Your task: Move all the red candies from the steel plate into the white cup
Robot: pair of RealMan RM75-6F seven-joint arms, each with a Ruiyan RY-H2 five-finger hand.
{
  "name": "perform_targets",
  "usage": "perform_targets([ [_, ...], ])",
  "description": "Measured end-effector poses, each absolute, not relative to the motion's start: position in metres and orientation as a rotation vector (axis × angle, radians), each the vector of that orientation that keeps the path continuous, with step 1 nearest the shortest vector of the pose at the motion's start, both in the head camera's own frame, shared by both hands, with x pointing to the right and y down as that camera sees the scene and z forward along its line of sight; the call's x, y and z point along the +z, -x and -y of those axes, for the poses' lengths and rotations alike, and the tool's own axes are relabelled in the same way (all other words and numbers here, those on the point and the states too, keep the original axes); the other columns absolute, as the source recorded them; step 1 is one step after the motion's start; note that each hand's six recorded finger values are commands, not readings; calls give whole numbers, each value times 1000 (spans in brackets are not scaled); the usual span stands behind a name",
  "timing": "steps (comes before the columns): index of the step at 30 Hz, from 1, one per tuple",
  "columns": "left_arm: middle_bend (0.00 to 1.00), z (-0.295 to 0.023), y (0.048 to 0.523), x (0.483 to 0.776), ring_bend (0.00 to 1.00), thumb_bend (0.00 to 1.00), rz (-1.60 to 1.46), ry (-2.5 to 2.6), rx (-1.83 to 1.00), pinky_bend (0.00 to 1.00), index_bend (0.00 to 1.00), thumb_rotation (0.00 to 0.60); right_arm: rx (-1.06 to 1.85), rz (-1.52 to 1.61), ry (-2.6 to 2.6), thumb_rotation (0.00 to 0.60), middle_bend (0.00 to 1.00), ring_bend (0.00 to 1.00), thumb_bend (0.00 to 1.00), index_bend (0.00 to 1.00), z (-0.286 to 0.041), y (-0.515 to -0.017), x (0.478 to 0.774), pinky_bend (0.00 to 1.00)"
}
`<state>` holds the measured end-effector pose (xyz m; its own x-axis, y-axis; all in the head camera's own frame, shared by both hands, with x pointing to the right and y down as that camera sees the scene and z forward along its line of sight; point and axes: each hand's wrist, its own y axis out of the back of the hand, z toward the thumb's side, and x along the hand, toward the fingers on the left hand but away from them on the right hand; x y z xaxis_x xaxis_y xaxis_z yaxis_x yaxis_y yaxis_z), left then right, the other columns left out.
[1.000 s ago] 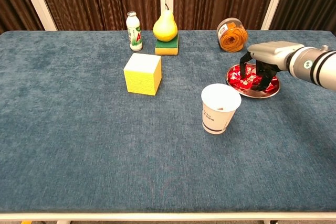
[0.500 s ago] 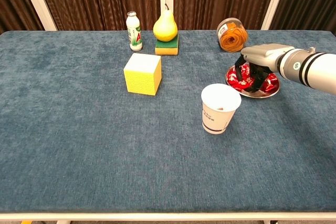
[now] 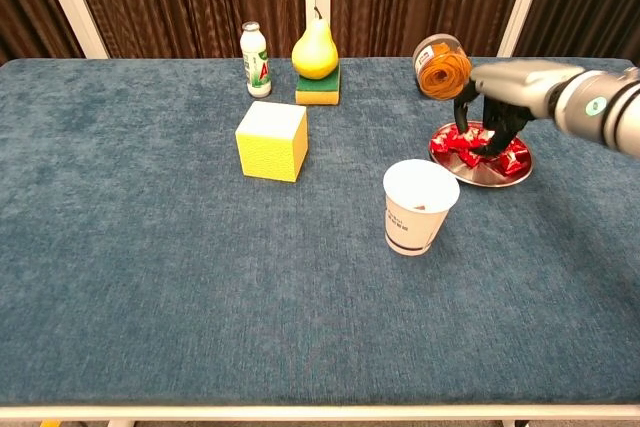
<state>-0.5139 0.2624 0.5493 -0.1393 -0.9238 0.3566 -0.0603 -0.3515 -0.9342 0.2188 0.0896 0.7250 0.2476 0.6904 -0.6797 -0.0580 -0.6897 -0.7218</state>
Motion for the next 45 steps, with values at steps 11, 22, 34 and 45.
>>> perform_targets([
  [11, 212, -261, 511, 548, 209, 4, -1152, 1425, -1568, 205, 220, 600, 1117, 519, 2080, 600, 1000, 1000, 386, 662, -130, -176, 635, 1000],
  [22, 212, -266, 514, 550, 209, 4, -1160, 1424, -1586, 204, 220, 600, 1141, 394, 2053, 600, 1000, 1000, 373, 512, -150, -164, 659, 1000],
  [34, 212, -265, 514, 551, 209, 4, -1160, 1423, -1584, 204, 220, 600, 1155, 461, 2044, 600, 1000, 1000, 162, 277, -142, -174, 654, 1000],
  [45, 212, -262, 511, 555, 210, 4, -1156, 1435, -1574, 204, 220, 600, 1397, 611, 1881, 600, 1000, 1000, 162, 390, -88, -241, 678, 1000],
])
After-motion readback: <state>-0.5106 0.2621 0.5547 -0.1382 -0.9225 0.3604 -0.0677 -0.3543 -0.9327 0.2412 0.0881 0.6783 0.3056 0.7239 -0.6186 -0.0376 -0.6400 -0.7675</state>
